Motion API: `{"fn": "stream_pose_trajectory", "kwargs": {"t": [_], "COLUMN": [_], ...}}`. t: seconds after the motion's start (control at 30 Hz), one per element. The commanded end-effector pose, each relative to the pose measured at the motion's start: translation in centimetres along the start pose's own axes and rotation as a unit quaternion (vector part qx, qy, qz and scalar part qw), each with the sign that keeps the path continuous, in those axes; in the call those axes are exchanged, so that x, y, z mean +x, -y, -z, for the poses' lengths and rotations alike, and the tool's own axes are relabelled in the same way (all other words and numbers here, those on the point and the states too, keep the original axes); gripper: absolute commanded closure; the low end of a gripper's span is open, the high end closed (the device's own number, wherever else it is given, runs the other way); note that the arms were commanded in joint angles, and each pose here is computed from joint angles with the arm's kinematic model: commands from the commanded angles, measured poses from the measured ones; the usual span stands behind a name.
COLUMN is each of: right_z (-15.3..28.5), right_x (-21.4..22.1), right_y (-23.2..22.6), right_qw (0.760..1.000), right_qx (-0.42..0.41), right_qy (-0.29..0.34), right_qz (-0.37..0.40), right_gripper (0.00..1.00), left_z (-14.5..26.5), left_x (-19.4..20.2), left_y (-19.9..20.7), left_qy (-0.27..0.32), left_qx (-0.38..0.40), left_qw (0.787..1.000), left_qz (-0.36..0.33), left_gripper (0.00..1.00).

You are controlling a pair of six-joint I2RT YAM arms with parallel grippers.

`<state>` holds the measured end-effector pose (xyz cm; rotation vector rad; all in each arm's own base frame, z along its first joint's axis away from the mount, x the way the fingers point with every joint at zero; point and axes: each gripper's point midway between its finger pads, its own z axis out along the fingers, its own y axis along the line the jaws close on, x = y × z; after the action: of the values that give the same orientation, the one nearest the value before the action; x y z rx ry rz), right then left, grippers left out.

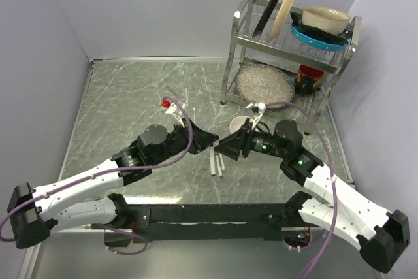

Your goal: Insert the pens into the pen caps

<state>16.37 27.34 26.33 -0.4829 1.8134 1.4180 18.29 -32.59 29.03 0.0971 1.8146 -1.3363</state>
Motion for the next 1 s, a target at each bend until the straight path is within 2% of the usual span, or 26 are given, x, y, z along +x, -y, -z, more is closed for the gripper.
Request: {"fn": "stream_pose_trajectory", "kwargs": {"t": [0.0,0.03,0.17,0.3,0.63,0.97], "right_z": [1.5,1.9,3.6,4.2,4.8,5.3], "right_x": [1.0,1.6,2.9,2.4,2.2,1.8], "right_y": [2.3,2.7,3.7,2.9,2.2,1.8], "right_qw": [0.998,0.998,0.995,0.995,0.995,0.994], "right_qx": [0.037,0.045,0.071,0.063,0.057,0.057], "right_qy": [0.047,0.045,0.066,0.078,0.081,0.091], "right_qz": [0.01,0.005,-0.005,0.007,0.01,0.022], "right_gripper": [0.29,0.27,0.25,0.24,0.23,0.23], "left_z": [0.5,0.3,-0.5,-2.3,-4.9,-6.3], "left_x": [-0.3,-1.0,0.4,2.6,4.9,7.4], "left_y": [-1.3,-2.7,-7.9,-13.1,-19.2,-22.1], "left_qy": [-0.055,-0.048,-0.062,-0.078,-0.112,-0.154], "left_qx": [-0.014,-0.031,-0.098,-0.177,-0.289,-0.334], "left_qw": [0.998,0.998,0.993,0.98,0.949,0.928], "left_qz": [-0.015,-0.005,0.024,0.053,0.052,0.066], "left_gripper": [0.99,0.99,0.99,0.92,0.78,0.78]}}
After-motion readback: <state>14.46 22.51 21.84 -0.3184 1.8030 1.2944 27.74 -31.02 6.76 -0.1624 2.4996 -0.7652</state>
